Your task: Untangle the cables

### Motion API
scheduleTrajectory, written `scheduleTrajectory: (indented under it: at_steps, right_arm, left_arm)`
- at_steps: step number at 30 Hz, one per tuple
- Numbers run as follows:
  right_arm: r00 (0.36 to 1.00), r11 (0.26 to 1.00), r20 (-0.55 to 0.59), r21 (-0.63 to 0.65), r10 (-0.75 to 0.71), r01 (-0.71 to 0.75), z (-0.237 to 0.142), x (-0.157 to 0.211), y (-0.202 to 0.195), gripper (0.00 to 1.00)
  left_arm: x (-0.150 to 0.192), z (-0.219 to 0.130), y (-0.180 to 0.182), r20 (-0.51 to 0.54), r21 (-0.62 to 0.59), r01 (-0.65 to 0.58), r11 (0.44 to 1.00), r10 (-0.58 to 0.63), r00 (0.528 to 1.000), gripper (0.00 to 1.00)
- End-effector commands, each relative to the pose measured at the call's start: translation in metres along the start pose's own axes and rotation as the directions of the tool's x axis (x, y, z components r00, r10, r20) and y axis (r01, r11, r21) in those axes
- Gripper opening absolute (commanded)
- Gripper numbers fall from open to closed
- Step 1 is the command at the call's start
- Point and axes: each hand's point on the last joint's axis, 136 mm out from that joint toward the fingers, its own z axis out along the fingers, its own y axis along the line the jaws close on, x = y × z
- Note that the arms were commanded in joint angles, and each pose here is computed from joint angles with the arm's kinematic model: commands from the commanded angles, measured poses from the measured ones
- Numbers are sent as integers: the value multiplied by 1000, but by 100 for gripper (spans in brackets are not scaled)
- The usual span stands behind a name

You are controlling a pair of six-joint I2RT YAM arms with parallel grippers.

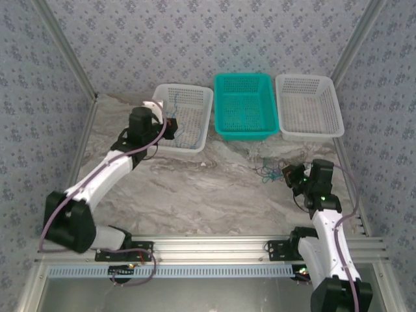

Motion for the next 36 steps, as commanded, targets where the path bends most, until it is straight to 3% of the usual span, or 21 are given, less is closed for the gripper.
scheduleTrajectory:
  at_steps: [1, 3, 6, 9, 16, 21, 25, 32, 36]
  right_arm:
    - [989, 986, 1, -78, -146, 146, -14, 5, 34, 0]
    - [984, 981, 1, -87, -176, 175, -15, 8, 40, 0]
    - [974, 968, -19, -115, -225, 221, -15, 15, 50, 0]
    - [957, 949, -45, -151, -287, 278, -14, 25, 60, 0]
    - [914, 880, -44, -291, -404, 375, -12, 41, 94, 0]
    - [871, 804, -58, -419, -487, 422, -15, 59, 123, 0]
    - [822, 735, -52, -484, -567, 476, -21, 73, 141, 0]
    - [772, 636, -44, -599, -634, 488, -33, 92, 167, 0]
    - [757, 609, -41, -623, -652, 491, -38, 98, 176, 0]
  left_arm:
    - [1, 17, 11, -8, -41, -36, 999, 35, 999, 0]
    - [10, 26, 20, -34, -69, -34, 997, 31, 999, 9]
    - [13, 25, 22, -25, -72, -17, 997, 16, 1000, 41]
    - [4, 10, 14, 3, -59, -2, 998, 2, 1000, 54]
    - [-5, -31, -38, 37, 77, 103, 992, -106, 994, 57]
    - [32, -41, -82, -79, 155, 271, 950, -262, 962, 62]
    - [60, -47, -105, -148, 167, 321, 932, -298, 943, 67]
    - [103, -34, -123, -299, 249, 395, 885, -318, 900, 68]
    - [109, -20, -129, -295, 314, 470, 825, -385, 874, 68]
